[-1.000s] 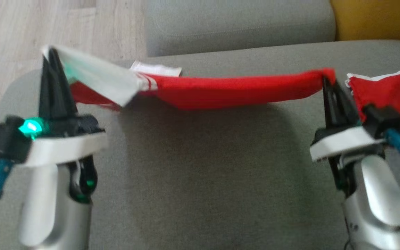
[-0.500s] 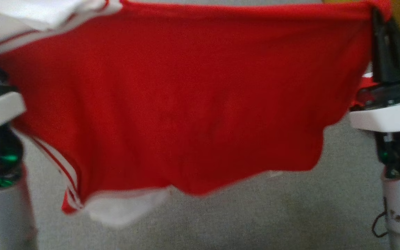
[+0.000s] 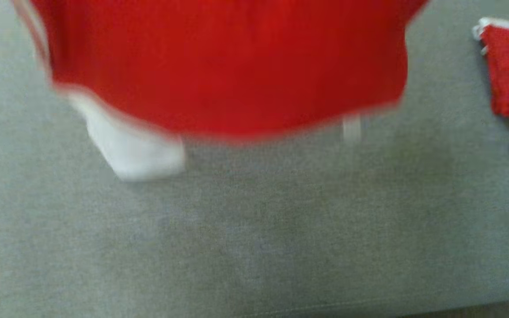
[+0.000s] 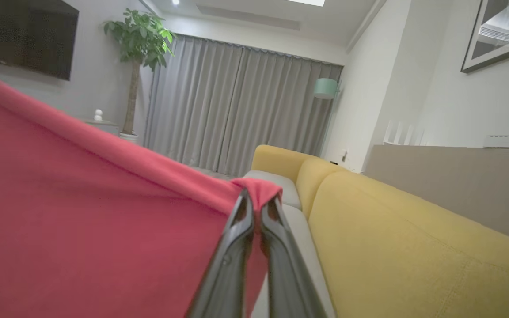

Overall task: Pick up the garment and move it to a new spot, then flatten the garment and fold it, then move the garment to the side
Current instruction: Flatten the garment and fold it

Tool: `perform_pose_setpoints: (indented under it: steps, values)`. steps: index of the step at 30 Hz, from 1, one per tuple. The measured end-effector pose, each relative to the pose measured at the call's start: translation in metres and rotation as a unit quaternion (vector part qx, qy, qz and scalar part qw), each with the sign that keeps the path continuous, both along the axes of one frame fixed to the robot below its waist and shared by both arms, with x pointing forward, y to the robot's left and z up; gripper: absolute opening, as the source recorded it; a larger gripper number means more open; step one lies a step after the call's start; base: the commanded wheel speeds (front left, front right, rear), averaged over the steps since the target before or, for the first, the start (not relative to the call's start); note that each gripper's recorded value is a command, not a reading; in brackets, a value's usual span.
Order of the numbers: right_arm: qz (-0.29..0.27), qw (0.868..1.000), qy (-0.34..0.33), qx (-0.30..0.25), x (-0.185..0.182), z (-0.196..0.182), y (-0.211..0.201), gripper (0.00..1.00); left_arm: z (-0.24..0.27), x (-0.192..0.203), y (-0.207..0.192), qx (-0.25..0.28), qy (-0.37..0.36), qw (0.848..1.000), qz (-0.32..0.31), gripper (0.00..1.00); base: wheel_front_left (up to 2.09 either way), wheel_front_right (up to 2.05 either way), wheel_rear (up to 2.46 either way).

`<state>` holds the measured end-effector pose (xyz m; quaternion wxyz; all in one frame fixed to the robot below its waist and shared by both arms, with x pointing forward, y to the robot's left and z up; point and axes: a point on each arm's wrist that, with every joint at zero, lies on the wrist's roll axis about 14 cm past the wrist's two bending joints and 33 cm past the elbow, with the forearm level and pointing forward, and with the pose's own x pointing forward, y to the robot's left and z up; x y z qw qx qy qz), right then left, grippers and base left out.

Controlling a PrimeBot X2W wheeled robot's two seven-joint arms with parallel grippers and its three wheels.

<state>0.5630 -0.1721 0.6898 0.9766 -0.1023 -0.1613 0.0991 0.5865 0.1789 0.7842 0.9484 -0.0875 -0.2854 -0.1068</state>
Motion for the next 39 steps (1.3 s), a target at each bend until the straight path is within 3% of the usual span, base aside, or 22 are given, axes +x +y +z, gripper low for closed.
perform_pose_setpoints:
  steps: [4, 9, 14, 18, 22, 27, 39]
  values:
    - [-0.015, 0.999, -0.019, -0.041, 0.055, 0.005, -0.003, 0.0, -0.015, 0.051, 0.011, 0.005, 0.008, 0.999, 0.035, 0.0, 0.0, 0.0, 0.0]
    - [-0.029, 0.996, -0.047, -0.069, 0.088, 0.009, -0.005, 0.0, -0.019, 0.074, 0.017, 0.012, -0.004, 0.998, 0.055, 0.0, 0.0, 0.0, 0.0]
    - [-0.025, 0.996, 0.004, -0.081, 0.092, -0.033, 0.001, 0.0, -0.038, 0.072, 0.012, 0.065, 0.02, 0.996, 0.058, 0.0, 0.0, 0.0, 0.0]
    - [-0.02, 0.991, 0.082, -0.102, 0.081, -0.096, 0.001, 0.0, -0.094, 0.066, 0.01, 0.11, 0.084, 0.989, 0.056, 0.0, 0.0, 0.0, 0.0]
    - [-0.011, 0.979, 0.159, -0.125, 0.059, -0.156, 0.001, 0.0, -0.177, 0.045, 0.008, 0.166, 0.175, 0.97, 0.04, 0.0, 0.0, 0.0, 0.0]
    - [-0.007, 0.961, 0.235, -0.145, 0.027, -0.203, -0.006, 0.0, -0.251, -0.005, 0.008, 0.221, 0.252, 0.942, 0.01, 0.0, 0.0, 0.0, 0.0]
    - [0.008, 0.916, 0.359, -0.177, -0.046, -0.247, -0.006, 0.0, -0.3, -0.11, 0.015, 0.309, 0.327, 0.892, -0.045, 0.0, 0.0, 0.0, 0.0]
